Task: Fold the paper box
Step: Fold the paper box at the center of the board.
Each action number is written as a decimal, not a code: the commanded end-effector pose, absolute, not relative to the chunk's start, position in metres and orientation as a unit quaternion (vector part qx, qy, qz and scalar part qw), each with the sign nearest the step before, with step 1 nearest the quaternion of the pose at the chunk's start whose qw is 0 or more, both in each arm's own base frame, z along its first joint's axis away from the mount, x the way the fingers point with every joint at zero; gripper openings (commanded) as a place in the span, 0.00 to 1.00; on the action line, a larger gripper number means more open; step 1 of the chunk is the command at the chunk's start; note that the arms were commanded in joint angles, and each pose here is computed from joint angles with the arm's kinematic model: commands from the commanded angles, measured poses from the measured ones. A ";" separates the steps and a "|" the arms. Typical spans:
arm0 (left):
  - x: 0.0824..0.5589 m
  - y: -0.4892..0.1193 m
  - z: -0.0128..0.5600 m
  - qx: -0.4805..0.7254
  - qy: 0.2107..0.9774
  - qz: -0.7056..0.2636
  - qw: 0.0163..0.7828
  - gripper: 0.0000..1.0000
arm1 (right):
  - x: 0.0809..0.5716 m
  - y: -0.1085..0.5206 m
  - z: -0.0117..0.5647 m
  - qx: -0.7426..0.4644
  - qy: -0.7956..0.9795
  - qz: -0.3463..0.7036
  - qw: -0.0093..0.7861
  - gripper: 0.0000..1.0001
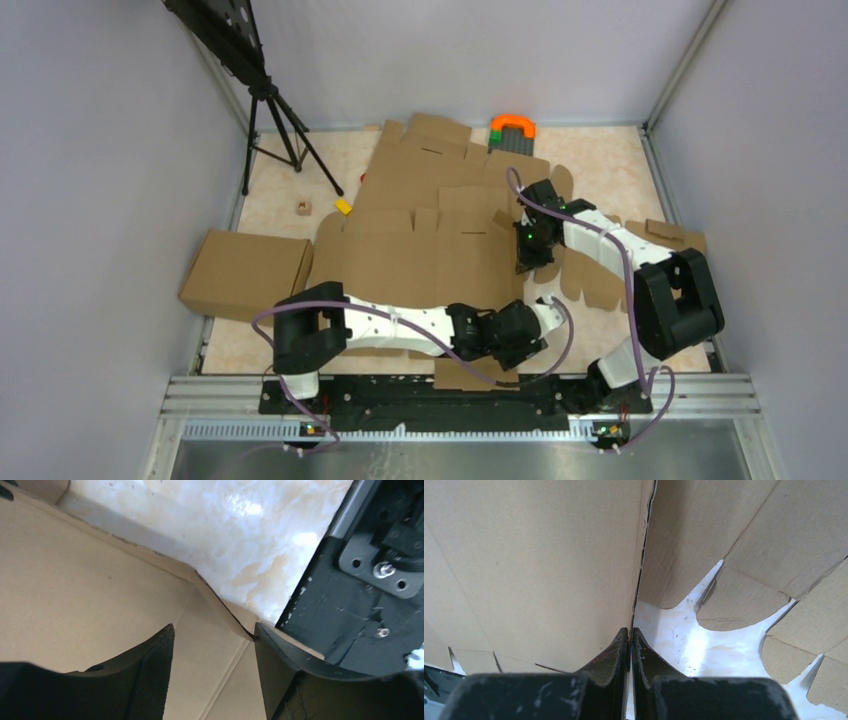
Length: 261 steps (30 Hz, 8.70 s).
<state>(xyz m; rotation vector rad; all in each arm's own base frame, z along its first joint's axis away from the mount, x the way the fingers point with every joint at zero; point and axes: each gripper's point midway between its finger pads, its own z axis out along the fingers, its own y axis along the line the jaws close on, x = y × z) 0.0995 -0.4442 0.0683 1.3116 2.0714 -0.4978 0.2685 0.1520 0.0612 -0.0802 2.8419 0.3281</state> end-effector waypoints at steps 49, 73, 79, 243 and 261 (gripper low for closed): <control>0.127 -0.414 0.071 0.524 0.749 -0.264 0.307 0.00 | 0.360 0.188 0.092 -0.068 0.964 0.102 0.235 0.58; 0.148 -0.412 0.071 0.522 0.750 -0.221 0.341 0.22 | 0.323 0.199 0.069 -0.124 0.965 0.118 0.201 0.60; 0.148 -0.412 0.069 0.522 0.751 -0.219 0.339 0.31 | 0.311 0.198 0.072 -0.115 0.966 0.119 0.200 0.59; 0.216 -0.247 0.016 -0.017 0.931 -0.363 0.043 0.68 | 0.277 0.228 0.063 -0.141 0.960 0.142 0.198 0.29; 0.286 -0.235 0.075 -0.026 0.931 -0.326 0.161 0.29 | 0.275 0.220 0.065 -0.158 0.956 0.142 0.202 0.25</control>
